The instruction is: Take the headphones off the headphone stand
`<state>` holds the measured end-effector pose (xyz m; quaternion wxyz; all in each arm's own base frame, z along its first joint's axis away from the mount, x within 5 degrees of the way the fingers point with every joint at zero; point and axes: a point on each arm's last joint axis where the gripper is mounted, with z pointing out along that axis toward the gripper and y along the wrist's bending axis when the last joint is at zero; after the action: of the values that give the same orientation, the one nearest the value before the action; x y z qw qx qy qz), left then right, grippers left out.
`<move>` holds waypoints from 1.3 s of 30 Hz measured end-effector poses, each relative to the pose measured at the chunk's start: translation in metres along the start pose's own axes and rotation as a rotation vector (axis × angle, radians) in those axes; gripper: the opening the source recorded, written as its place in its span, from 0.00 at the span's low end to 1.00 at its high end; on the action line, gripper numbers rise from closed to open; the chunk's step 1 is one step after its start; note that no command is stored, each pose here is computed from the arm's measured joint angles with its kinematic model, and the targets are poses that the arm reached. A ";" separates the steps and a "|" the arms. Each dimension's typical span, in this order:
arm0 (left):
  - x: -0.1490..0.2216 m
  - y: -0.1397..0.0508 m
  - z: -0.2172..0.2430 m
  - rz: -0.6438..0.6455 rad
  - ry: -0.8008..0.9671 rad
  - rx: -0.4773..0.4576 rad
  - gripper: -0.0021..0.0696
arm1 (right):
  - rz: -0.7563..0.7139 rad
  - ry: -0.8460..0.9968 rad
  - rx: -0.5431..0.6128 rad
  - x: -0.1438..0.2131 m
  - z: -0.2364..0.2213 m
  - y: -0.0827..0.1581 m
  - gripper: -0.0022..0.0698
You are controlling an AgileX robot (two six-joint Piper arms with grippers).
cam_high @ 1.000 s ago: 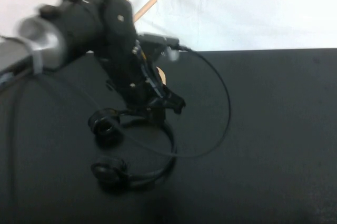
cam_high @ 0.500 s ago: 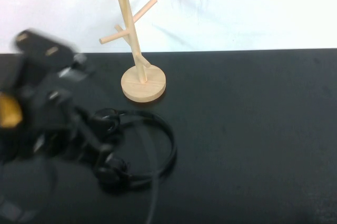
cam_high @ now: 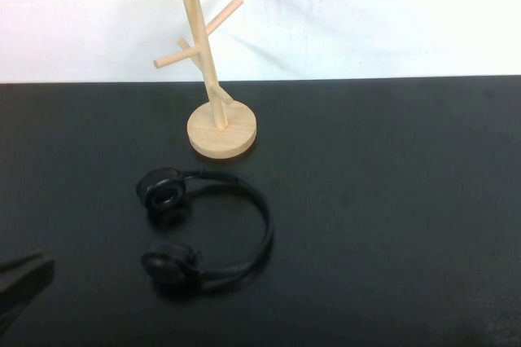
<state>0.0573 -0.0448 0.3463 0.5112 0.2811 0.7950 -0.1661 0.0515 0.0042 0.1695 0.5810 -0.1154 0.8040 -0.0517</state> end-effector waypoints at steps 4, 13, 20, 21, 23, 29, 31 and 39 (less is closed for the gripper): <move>0.016 0.004 0.006 0.046 -0.106 -0.054 0.03 | 0.000 0.000 0.000 0.000 0.000 0.000 0.02; 0.076 0.007 0.037 0.117 -0.379 -0.143 0.03 | 0.000 0.000 0.000 0.000 0.000 0.000 0.02; 0.117 0.019 0.050 0.037 -0.443 -0.326 0.03 | -0.001 0.000 0.000 0.000 0.000 0.000 0.02; 0.119 0.021 0.051 0.029 -0.440 -0.353 0.03 | -0.002 0.000 0.001 0.000 0.000 0.000 0.02; 0.122 0.023 0.050 0.022 -0.443 -0.392 0.03 | -0.002 0.000 0.001 0.000 0.000 0.000 0.02; 0.132 0.025 0.044 -0.022 -0.483 -0.470 0.03 | -0.002 0.000 0.001 0.000 0.000 0.000 0.02; 0.136 0.024 0.041 -0.049 -0.476 -0.488 0.03 | -0.002 0.000 0.001 0.000 0.000 0.000 0.02; 0.152 0.026 0.043 -0.128 -0.325 -0.545 0.03 | -0.002 0.000 0.001 0.000 0.000 0.000 0.02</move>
<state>0.0560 -0.0062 0.1912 0.6763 0.0529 0.7344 -0.0215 0.0515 0.0041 0.1695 0.5809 -0.1161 0.8039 -0.0529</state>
